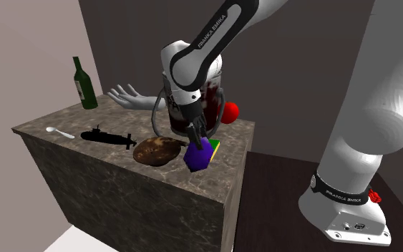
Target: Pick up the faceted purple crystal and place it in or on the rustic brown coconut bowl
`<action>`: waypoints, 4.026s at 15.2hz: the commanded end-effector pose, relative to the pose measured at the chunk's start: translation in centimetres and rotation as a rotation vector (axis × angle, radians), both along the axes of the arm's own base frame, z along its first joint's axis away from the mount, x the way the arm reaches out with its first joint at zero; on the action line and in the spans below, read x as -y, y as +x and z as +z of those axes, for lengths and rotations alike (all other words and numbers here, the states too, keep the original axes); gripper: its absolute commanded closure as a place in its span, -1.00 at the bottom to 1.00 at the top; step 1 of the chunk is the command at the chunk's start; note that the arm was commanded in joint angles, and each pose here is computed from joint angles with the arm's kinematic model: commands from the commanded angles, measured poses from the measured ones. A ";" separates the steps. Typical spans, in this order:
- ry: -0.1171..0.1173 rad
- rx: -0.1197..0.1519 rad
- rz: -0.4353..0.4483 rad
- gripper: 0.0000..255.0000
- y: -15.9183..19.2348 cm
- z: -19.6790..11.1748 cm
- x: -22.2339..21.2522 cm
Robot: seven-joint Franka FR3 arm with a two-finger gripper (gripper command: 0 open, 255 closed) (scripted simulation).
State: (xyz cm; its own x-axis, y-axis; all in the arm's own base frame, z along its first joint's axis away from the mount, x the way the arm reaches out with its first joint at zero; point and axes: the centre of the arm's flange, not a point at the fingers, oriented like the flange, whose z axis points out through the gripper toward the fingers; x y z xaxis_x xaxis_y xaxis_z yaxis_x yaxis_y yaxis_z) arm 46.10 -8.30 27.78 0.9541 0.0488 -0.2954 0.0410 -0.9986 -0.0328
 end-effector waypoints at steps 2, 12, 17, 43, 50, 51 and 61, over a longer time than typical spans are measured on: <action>0.000 0.000 0.000 1.00 0.1 1.6 0.0; 0.000 0.000 0.000 1.00 0.1 6.9 0.0; 0.000 0.000 0.000 1.00 0.1 9.5 0.0; 0.000 0.000 0.000 1.00 16.9 11.6 0.6; 0.000 0.000 0.000 1.00 16.9 7.9 0.6; 0.000 0.000 0.000 1.00 16.9 7.4 0.6; 0.000 0.000 0.000 1.00 16.9 4.0 0.6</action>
